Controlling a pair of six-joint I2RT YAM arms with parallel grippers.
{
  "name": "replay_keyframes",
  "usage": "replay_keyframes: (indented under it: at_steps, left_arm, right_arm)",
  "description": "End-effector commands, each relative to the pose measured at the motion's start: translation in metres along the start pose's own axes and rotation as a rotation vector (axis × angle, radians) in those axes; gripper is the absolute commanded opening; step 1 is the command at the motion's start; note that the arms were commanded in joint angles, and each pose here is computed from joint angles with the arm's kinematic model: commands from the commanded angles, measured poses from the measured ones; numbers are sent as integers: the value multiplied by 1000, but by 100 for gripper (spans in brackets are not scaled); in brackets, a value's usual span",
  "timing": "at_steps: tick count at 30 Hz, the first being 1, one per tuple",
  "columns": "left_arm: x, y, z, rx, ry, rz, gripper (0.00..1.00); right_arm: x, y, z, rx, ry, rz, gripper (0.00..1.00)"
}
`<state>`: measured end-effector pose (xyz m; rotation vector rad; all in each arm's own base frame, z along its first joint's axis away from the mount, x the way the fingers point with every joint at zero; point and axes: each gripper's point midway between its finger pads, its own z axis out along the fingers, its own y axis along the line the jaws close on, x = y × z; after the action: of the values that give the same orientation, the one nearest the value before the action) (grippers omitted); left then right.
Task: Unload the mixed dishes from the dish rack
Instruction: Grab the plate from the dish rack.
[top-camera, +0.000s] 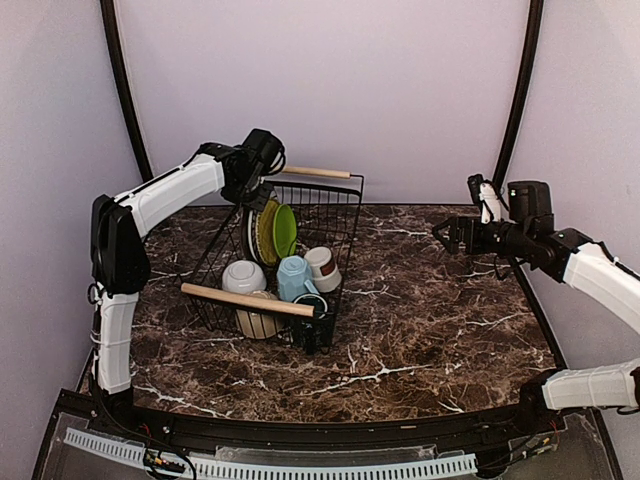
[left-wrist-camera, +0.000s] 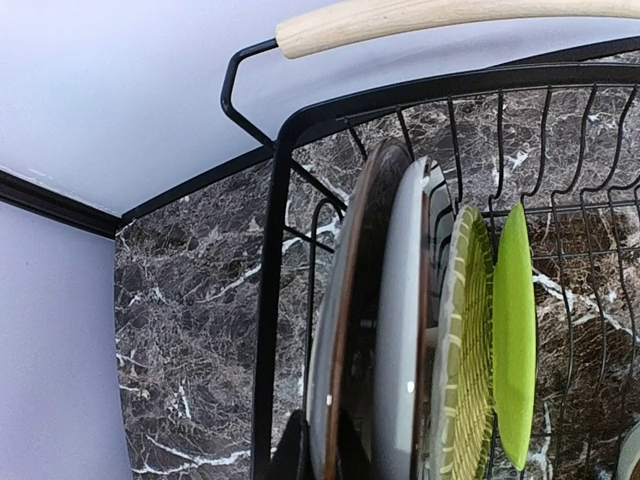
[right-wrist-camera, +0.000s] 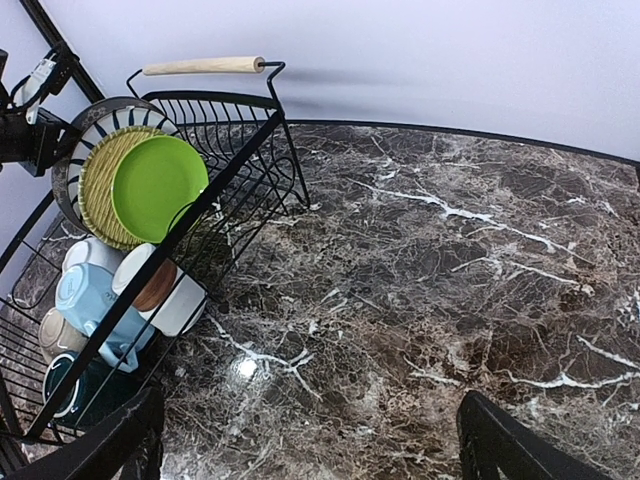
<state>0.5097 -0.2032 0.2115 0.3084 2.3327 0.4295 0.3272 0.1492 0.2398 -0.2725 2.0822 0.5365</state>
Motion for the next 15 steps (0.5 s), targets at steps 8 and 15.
replay_keyframes:
  at_steps: [8, 15]
  left_arm:
    - [-23, 33, -34, -135, -57, 29, 1]
    - [-30, 43, -43, -178, -80, 3, 1]
  right_arm:
    - [-4, 6, 2, -34, -24, 11, 99]
    - [-3, 7, 2, -39, -23, 16, 99]
